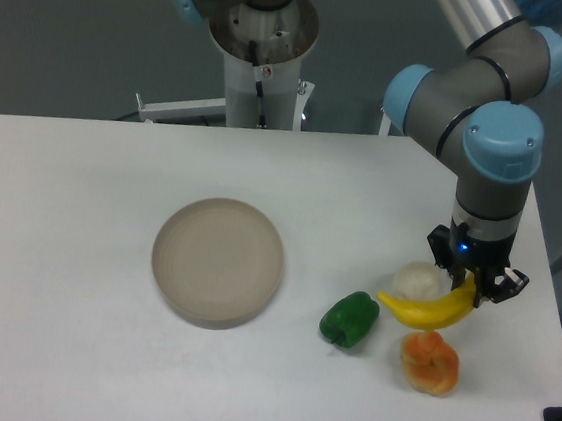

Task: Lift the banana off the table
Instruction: 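Lift the banana and carry it toward the white round fruit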

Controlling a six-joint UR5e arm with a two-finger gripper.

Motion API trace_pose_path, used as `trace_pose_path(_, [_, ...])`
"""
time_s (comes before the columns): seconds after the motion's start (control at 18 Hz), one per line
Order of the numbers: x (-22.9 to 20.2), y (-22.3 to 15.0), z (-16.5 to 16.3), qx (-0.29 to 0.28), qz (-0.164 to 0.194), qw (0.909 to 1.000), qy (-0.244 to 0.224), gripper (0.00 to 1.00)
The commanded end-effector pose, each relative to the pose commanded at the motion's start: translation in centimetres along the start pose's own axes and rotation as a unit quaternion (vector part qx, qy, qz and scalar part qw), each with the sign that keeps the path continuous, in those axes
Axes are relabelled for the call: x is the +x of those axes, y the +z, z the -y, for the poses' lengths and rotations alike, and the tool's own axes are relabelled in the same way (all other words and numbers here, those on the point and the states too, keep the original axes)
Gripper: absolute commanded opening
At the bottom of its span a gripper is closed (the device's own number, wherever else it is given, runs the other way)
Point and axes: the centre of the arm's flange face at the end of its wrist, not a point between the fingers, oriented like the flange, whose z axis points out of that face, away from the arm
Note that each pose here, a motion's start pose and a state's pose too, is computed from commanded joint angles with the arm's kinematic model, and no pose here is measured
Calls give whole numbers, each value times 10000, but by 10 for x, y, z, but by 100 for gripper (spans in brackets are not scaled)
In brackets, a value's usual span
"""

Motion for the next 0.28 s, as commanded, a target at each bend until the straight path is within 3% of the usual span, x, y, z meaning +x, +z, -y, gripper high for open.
trace_pose_path(0.28, [0,1,1,0,-8,10000,8,23])
